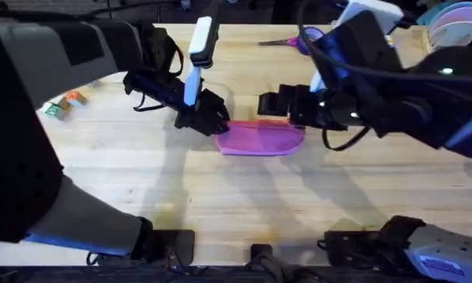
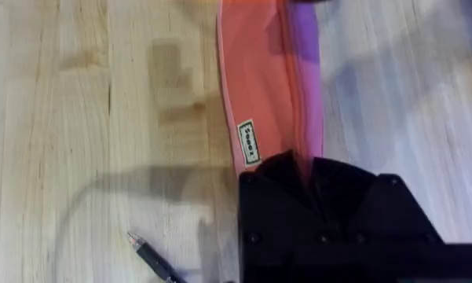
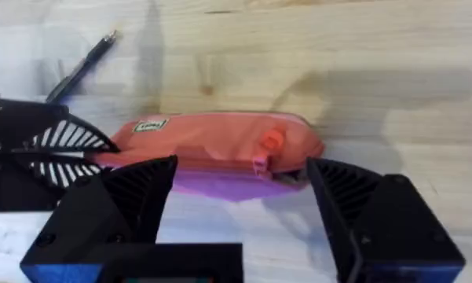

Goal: Unzip the bag, pick up the pens from the table one at a time and place them inside, then zip the bag closed.

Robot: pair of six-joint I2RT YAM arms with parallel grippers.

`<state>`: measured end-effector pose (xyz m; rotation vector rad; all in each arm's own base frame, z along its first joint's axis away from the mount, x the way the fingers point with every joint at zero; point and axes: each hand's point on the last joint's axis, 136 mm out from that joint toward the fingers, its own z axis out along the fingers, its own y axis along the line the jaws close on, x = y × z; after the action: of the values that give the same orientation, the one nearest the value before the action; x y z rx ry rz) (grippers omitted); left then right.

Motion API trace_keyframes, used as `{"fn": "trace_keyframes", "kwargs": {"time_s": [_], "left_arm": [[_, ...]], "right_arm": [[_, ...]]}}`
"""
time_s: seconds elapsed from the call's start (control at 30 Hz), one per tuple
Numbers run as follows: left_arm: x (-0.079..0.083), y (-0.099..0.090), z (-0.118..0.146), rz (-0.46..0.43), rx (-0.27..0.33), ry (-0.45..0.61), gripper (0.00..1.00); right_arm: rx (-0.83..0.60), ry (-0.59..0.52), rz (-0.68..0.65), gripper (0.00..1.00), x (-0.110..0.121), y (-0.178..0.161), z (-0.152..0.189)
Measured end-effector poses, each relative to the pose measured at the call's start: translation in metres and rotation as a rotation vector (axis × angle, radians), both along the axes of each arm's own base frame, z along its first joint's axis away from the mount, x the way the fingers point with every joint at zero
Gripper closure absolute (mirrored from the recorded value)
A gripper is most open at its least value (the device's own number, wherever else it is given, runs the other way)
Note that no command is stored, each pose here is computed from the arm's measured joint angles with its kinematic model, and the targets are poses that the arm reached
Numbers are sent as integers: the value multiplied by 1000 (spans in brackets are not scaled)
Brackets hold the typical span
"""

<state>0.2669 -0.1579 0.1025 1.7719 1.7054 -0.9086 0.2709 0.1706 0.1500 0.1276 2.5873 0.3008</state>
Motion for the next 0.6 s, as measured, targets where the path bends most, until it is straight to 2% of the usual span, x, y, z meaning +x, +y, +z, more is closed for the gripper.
{"fn": "trace_keyframes", "kwargs": {"time_s": [0.3, 0.6], "left_arm": [[0, 0, 0, 0, 0, 0, 959], [0, 0, 0, 0, 0, 0, 958]], "right_arm": [[-66, 42, -16, 3, 10, 1, -27], [-97, 55, -26, 13, 15, 1, -39]]}}
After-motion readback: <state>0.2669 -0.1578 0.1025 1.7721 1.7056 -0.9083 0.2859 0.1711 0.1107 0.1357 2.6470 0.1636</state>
